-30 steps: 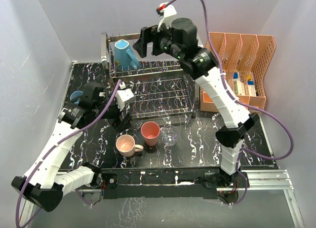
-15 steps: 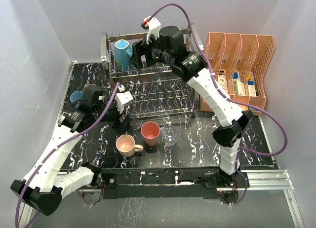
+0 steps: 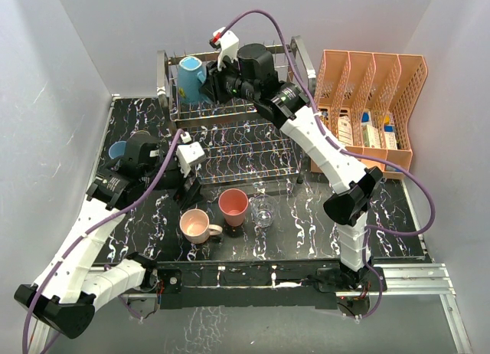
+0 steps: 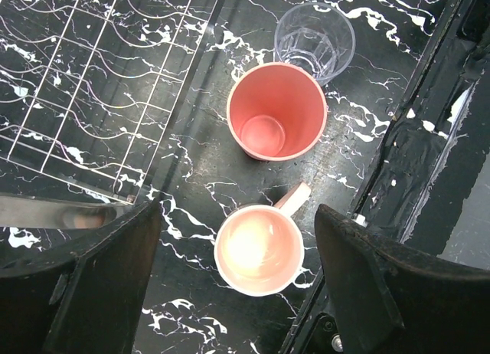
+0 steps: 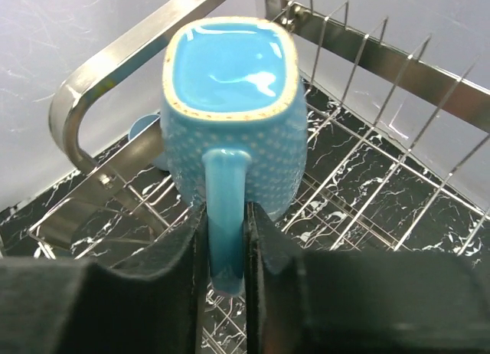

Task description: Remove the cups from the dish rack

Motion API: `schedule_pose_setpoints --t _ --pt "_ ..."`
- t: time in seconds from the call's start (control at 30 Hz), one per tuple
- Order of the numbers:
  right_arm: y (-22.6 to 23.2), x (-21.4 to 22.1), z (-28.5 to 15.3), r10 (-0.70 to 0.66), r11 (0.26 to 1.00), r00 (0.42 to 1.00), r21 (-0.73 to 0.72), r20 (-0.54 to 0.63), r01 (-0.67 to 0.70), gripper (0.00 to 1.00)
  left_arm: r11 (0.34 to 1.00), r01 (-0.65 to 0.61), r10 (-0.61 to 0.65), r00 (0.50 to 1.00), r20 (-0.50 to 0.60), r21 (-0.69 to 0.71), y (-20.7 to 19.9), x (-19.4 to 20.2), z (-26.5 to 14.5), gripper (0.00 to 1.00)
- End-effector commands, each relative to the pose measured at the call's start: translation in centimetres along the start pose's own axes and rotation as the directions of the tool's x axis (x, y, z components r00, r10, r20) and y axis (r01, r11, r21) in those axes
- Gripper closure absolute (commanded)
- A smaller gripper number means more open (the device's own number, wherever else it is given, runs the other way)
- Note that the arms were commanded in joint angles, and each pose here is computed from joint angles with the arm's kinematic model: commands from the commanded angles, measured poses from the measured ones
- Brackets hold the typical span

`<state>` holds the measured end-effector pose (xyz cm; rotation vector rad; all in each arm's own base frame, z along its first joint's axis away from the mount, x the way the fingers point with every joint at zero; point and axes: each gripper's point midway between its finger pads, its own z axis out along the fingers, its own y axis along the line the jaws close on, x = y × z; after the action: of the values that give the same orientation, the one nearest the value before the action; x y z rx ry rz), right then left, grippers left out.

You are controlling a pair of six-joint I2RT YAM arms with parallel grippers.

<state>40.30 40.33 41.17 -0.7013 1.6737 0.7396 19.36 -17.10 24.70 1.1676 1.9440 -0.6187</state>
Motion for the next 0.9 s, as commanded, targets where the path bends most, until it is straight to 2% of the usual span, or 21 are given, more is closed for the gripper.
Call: schedule_pose_setpoints --t 0.0,0.1,0.37,0.63,0.87 --pt "-1.1 -1.2 0.3 -0.017 0.998 0.999 0.058 0.051 0.014 0.84 1.000 -0.011 0.011 0.999 0.050 0.007 -0.3 -1.0 -0.4 0.21" --pt "-1.7 -2.5 -0.2 -0.015 0.995 0.995 0.101 0.097 0.005 0.91 1.000 -0.016 0.016 0.998 0.064 0.000 -0.1 -1.5 -0.5 0.22" --pt "-2.8 -7.4 -2.5 0.025 0.985 0.961 0.158 0.275 -0.071 0.92 0.997 -0.052 0.060 0.988 0.143 -0.059 1.1 -4.0 -0.8 0.20" --pt "-4.8 -12.2 -7.1 0.157 0.974 0.879 0.079 0.449 -0.214 0.92 0.990 -0.084 0.107 0.969 0.223 -0.111 2.3 -6.6 -0.9 0.20" --pt "-5.0 -15.3 -11.4 0.195 0.971 0.828 0.017 0.525 -0.239 0.92 0.984 -0.113 0.146 0.955 0.259 -0.138 2.9 -7.9 -1.2 0.20"
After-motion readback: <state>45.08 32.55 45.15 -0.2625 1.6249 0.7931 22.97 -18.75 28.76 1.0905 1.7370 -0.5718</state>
